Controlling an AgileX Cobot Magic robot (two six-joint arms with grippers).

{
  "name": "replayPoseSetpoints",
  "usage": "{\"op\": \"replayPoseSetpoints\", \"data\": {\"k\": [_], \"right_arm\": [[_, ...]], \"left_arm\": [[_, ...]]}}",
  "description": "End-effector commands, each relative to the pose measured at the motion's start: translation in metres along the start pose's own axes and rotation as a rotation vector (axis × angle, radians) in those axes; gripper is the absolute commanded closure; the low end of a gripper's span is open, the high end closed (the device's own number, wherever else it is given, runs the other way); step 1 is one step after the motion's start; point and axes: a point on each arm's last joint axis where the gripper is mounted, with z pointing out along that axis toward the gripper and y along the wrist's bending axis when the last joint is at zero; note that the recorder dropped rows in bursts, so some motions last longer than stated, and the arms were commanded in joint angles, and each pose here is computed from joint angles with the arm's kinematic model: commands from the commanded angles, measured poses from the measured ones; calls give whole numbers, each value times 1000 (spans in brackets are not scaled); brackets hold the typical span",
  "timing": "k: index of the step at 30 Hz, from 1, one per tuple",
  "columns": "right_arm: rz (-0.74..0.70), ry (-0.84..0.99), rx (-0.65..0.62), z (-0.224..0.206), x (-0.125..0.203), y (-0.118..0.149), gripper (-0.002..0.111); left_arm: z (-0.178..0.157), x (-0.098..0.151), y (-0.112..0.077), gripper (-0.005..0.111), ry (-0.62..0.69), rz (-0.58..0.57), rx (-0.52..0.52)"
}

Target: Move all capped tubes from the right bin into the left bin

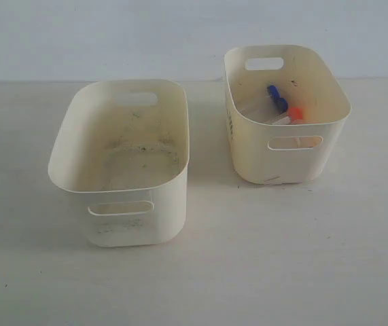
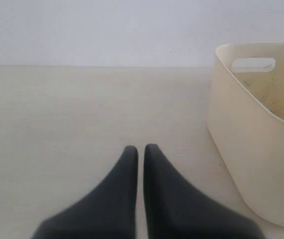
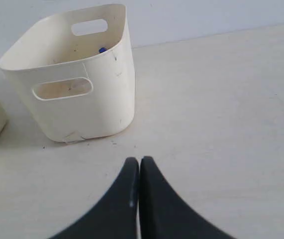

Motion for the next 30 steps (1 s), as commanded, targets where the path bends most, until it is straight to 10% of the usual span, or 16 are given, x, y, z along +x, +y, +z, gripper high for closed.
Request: {"op": "replayPoseSetpoints", "data": {"k": [1,30], "right_arm": [[-8,-17,2,0,-1,0,108],[-79,-135,1,-1,-12,0,108]], "left_arm": [[0,1,0,103,-1,-10,7],[0,1,0,103,-1,-10,7]]}}
